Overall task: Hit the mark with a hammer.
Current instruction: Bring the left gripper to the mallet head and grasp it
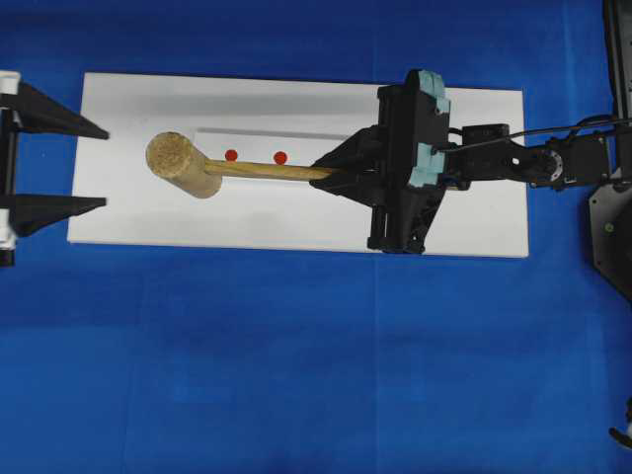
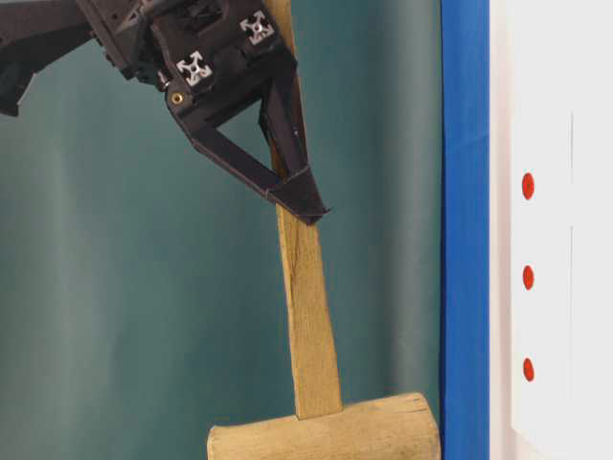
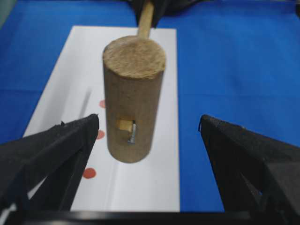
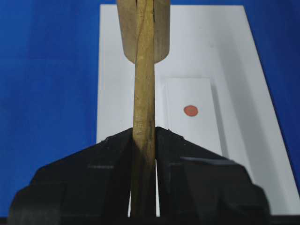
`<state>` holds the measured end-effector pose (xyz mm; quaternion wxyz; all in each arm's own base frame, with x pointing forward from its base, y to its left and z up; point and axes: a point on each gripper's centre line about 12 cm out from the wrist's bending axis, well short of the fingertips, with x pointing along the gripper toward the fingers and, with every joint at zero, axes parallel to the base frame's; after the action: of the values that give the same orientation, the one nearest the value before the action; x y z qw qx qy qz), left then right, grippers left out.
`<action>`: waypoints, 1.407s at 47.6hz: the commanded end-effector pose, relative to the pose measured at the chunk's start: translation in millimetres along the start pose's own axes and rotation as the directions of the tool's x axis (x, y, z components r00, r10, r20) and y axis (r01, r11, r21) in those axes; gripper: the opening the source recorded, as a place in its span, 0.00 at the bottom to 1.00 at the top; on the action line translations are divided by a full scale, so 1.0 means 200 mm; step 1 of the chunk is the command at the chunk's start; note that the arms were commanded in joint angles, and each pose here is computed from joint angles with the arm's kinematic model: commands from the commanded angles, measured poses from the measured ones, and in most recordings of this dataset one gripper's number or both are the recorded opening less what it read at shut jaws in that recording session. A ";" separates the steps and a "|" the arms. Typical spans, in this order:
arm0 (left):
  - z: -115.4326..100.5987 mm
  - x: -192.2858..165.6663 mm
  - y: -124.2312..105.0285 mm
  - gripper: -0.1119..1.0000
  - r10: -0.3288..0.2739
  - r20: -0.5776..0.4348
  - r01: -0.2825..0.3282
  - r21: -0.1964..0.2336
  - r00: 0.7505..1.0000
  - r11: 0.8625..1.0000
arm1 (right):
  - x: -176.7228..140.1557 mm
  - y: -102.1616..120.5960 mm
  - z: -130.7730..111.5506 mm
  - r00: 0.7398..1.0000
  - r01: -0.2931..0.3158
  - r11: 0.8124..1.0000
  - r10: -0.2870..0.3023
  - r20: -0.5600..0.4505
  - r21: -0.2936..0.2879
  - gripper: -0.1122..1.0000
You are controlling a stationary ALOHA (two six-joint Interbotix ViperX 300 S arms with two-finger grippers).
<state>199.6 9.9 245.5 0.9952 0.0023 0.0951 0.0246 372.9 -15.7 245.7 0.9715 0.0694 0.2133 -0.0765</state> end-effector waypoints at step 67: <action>0.03 0.49 0.00 0.50 0.004 -0.026 -0.004 0.020 1.000 1.000 | -0.04 0.05 0.14 0.996 -0.026 0.999 0.029 0.080 -0.044 0.13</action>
<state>292.8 15.3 222.0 0.9917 0.0127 0.1251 0.0251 375.8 -10.2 251.3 0.9750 0.0517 0.2065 -0.0642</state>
